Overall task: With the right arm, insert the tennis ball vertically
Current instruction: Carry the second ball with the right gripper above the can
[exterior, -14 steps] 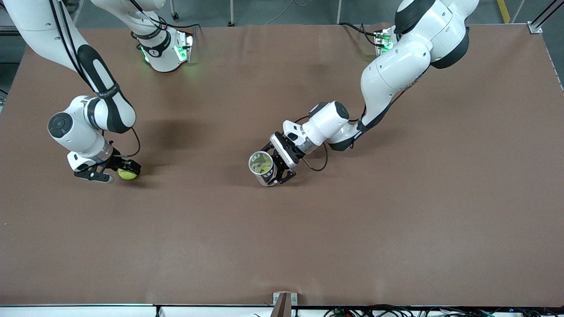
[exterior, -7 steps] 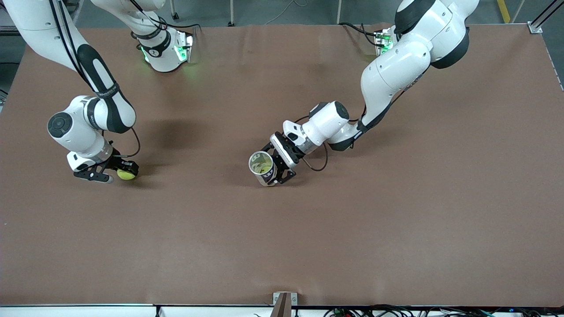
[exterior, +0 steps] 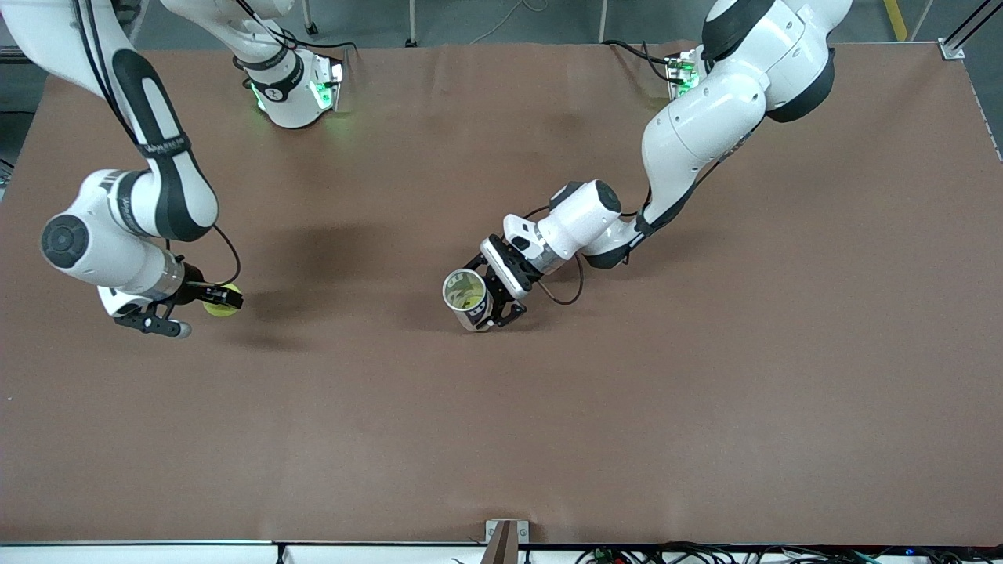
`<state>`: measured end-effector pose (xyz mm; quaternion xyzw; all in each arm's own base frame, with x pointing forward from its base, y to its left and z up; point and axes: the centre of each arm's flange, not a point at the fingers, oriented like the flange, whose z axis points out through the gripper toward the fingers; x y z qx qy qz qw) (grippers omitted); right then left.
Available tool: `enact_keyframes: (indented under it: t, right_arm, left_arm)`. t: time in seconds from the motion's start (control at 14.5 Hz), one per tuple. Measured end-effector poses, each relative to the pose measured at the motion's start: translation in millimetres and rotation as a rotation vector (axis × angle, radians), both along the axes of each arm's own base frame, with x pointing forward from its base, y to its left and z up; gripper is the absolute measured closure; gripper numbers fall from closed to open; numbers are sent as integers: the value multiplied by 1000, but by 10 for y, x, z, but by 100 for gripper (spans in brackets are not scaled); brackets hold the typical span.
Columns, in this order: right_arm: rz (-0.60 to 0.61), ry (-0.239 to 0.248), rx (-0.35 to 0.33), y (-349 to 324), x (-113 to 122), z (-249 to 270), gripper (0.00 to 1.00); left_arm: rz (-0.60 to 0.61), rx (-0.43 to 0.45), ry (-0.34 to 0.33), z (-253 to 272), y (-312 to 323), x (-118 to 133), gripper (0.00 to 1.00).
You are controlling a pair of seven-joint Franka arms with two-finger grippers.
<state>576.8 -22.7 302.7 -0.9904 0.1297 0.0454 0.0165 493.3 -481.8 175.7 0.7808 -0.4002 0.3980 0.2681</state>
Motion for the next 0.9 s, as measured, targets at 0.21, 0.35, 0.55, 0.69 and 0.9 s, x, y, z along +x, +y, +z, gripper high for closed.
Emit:
enact_keyframes:
  t: [0.21,0.35,0.55,0.69,0.9]
  right_arm:
    - [-105,22,5,654,69,559,34]
    - [-200,56,42,1164,84,832,34]
    - [-321,70,64,1823,56,1148,34]
    - [-397,68,76,2263,-9,1281,34]
    - [-505,54,93,2827,-33,1479,34]
  left_arm:
    - [0,0,0,-1,3,2,19]
    - [1,0,1,-2,4,1,18]
    - [1,0,1,-2,7,2,18]
    - [1,0,2,-3,8,2,17]
    - [1,0,2,-6,11,1,16]
